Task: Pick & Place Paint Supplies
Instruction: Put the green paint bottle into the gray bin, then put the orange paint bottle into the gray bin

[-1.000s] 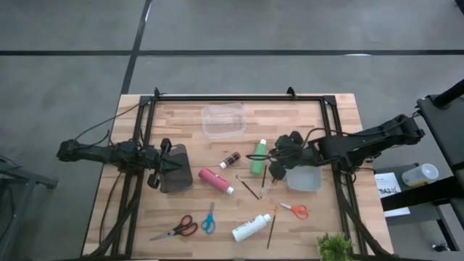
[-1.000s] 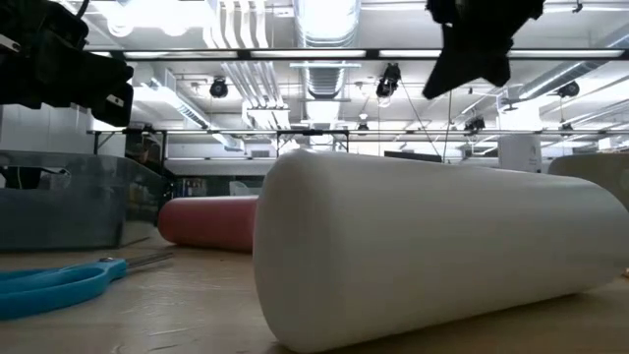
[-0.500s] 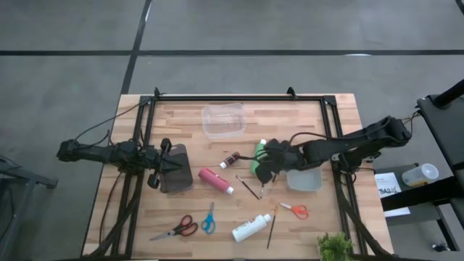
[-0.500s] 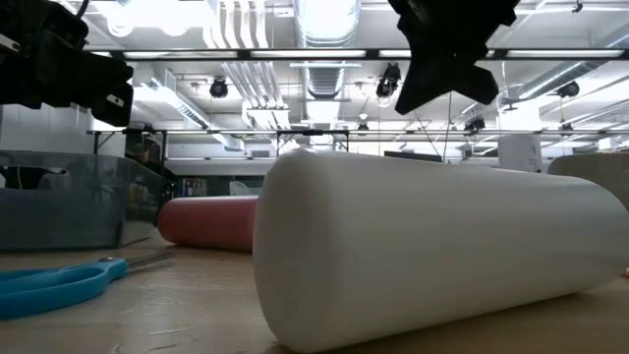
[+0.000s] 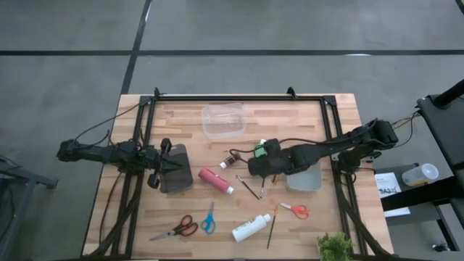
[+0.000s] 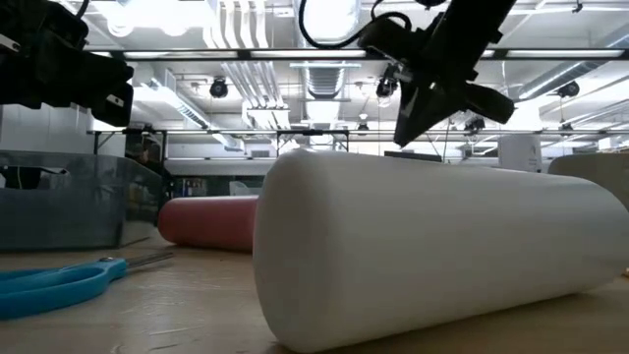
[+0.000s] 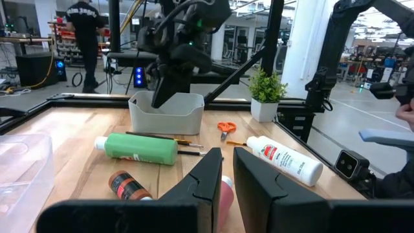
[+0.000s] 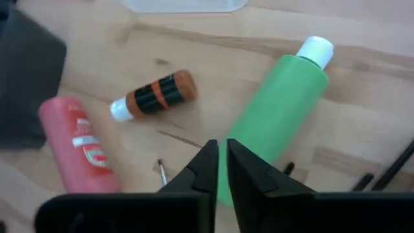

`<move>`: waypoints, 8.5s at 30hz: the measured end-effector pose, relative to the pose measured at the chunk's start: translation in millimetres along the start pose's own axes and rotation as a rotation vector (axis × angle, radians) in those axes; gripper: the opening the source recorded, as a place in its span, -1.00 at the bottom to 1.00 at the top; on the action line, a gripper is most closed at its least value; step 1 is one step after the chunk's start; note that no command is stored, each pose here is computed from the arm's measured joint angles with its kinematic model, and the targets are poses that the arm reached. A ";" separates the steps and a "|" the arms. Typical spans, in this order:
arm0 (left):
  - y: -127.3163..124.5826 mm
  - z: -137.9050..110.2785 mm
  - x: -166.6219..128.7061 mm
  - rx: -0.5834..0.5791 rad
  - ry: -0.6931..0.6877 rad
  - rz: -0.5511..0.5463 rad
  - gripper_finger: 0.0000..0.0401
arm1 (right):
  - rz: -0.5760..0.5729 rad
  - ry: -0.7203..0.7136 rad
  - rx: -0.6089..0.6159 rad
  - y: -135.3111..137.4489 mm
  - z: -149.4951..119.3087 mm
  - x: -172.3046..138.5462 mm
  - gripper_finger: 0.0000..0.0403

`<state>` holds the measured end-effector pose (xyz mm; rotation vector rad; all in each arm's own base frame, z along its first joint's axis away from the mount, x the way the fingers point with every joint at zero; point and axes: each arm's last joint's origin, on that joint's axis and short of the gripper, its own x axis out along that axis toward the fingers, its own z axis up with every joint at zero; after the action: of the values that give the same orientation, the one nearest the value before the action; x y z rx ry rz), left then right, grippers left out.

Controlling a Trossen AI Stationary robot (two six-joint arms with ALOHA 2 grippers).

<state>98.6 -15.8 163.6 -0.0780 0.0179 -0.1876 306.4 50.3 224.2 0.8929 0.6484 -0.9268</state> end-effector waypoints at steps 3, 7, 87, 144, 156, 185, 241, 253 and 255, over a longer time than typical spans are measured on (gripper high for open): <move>0.0 0.1 0.0 0.000 -0.001 0.000 -0.75 | -0.014 -0.040 0.026 3.1 0.9 4.0 -0.64; 0.0 -0.2 0.1 0.000 0.002 0.000 -0.75 | -0.030 -0.060 0.039 8.1 3.8 11.5 -0.33; 0.0 -0.5 0.4 0.000 0.006 0.000 -0.75 | -0.346 0.054 0.159 -16.2 -11.1 108.4 0.00; 0.0 -0.5 0.4 0.000 0.006 0.000 -0.75 | -0.493 -0.022 0.141 -84.1 -46.3 -83.4 0.05; 0.1 -0.4 0.4 0.000 0.006 0.001 -0.75 | -0.532 0.024 0.154 -106.3 -60.7 -59.0 0.05; 0.0 -0.5 0.4 0.000 0.006 0.000 -0.75 | -0.567 0.088 0.168 -129.5 -74.2 -36.2 0.05; 0.0 -0.3 0.4 0.000 0.006 0.001 -0.75 | -0.516 0.059 0.227 -125.2 -70.1 -41.6 0.41; 0.0 -0.5 0.4 0.000 0.006 0.000 -0.75 | -0.124 -0.227 -0.261 -86.9 -34.3 -82.6 0.41; 0.0 -0.4 0.4 0.000 0.006 0.000 -0.75 | -0.073 -0.283 -0.407 -77.1 -32.2 -83.9 0.41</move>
<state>98.9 -15.9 163.2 -0.0777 0.0237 -0.1873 196.4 87.8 247.0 0.3693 0.5980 -0.9216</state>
